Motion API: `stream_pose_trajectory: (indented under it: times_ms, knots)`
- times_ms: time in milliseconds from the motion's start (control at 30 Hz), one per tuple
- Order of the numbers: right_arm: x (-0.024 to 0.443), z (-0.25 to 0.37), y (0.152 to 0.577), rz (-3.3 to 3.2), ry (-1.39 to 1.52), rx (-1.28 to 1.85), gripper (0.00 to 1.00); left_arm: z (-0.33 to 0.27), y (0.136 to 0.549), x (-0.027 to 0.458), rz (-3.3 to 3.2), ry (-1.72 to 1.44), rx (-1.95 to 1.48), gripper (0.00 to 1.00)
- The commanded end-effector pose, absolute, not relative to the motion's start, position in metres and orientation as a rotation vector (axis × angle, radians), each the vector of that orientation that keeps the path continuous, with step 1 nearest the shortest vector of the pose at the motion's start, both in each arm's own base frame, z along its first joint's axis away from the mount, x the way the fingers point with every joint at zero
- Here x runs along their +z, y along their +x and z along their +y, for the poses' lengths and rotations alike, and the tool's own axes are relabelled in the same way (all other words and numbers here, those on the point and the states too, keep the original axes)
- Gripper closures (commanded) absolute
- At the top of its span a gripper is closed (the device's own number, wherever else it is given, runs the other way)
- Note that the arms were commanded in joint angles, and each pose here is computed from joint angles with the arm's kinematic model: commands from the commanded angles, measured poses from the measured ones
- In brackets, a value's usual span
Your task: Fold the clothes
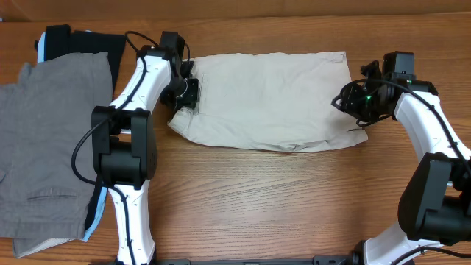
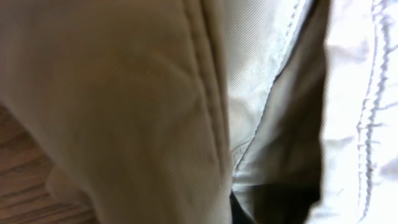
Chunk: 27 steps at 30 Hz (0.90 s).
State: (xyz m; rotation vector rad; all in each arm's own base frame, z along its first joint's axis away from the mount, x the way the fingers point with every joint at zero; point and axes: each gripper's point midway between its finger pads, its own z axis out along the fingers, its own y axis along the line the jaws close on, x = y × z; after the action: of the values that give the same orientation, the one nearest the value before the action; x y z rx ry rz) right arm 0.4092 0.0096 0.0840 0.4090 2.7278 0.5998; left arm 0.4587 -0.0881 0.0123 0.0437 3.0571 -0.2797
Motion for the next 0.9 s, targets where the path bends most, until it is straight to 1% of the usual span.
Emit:
stream_pose_trajectory:
  times_ms: [0,100,200,333,467,600,700,867]
  knots:
    - [0.104,0.014,0.424,2.654,0.36,0.63,0.96,-0.072,0.455,0.004,3.086,0.006,-0.211,0.96]
    - [0.105,0.019,0.429,2.636,0.341,0.63,0.96,-0.066,0.462,0.03,3.047,0.044,-0.205,0.96]
    - [0.099,0.024,0.429,2.645,0.319,0.589,0.96,-0.062,0.471,0.068,2.979,0.084,-0.205,0.96]
    - [0.08,0.031,0.424,2.665,0.376,0.572,0.96,-0.059,0.478,0.123,2.883,0.163,-0.173,0.96]
    - [0.057,0.042,0.415,2.683,0.423,0.598,0.96,-0.059,0.478,0.167,2.802,0.181,-0.17,0.96]
    - [0.035,0.05,0.401,2.719,0.47,0.612,0.96,-0.064,0.48,0.197,2.716,0.299,-0.165,0.96]
    - [0.019,0.056,0.389,2.738,0.5,0.625,0.96,-0.07,0.48,0.216,2.668,0.319,-0.182,0.96]
    - [0.001,0.068,0.371,2.769,0.504,0.641,0.96,-0.093,0.48,0.229,2.613,0.39,-0.293,0.96]
